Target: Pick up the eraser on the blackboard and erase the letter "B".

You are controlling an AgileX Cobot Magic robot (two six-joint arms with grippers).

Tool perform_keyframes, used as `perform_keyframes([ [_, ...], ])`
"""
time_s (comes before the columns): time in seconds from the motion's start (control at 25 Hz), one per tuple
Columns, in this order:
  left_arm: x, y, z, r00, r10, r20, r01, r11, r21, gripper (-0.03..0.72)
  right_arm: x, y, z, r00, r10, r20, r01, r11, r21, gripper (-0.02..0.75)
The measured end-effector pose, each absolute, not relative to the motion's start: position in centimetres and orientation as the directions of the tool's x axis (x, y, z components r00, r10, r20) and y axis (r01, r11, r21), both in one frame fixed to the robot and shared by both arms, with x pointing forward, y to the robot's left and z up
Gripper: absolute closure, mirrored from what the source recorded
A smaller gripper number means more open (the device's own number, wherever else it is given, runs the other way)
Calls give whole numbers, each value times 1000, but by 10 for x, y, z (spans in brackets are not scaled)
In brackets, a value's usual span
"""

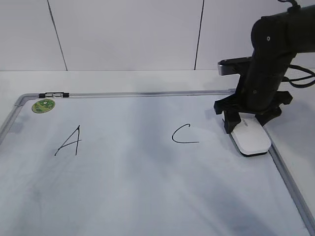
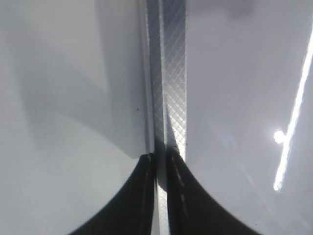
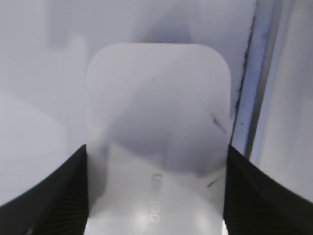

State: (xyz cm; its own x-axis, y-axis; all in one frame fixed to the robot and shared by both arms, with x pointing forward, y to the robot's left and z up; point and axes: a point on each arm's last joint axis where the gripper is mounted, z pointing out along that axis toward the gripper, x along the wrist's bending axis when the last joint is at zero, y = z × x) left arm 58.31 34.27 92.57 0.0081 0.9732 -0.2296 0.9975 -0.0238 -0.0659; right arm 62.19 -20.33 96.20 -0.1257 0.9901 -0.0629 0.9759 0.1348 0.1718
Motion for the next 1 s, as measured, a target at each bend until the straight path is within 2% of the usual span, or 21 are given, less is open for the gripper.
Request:
perform_keyframes([
  [0.4, 583, 342, 926, 7, 973, -232, 997, -23, -68, 650, 627, -225, 954, -56, 997, -57, 987, 64, 144, 225],
  [1.0, 583, 342, 926, 4, 972, -234, 997, -20, -68, 650, 628, -226, 952, -56, 997, -61, 989, 64, 133, 225],
])
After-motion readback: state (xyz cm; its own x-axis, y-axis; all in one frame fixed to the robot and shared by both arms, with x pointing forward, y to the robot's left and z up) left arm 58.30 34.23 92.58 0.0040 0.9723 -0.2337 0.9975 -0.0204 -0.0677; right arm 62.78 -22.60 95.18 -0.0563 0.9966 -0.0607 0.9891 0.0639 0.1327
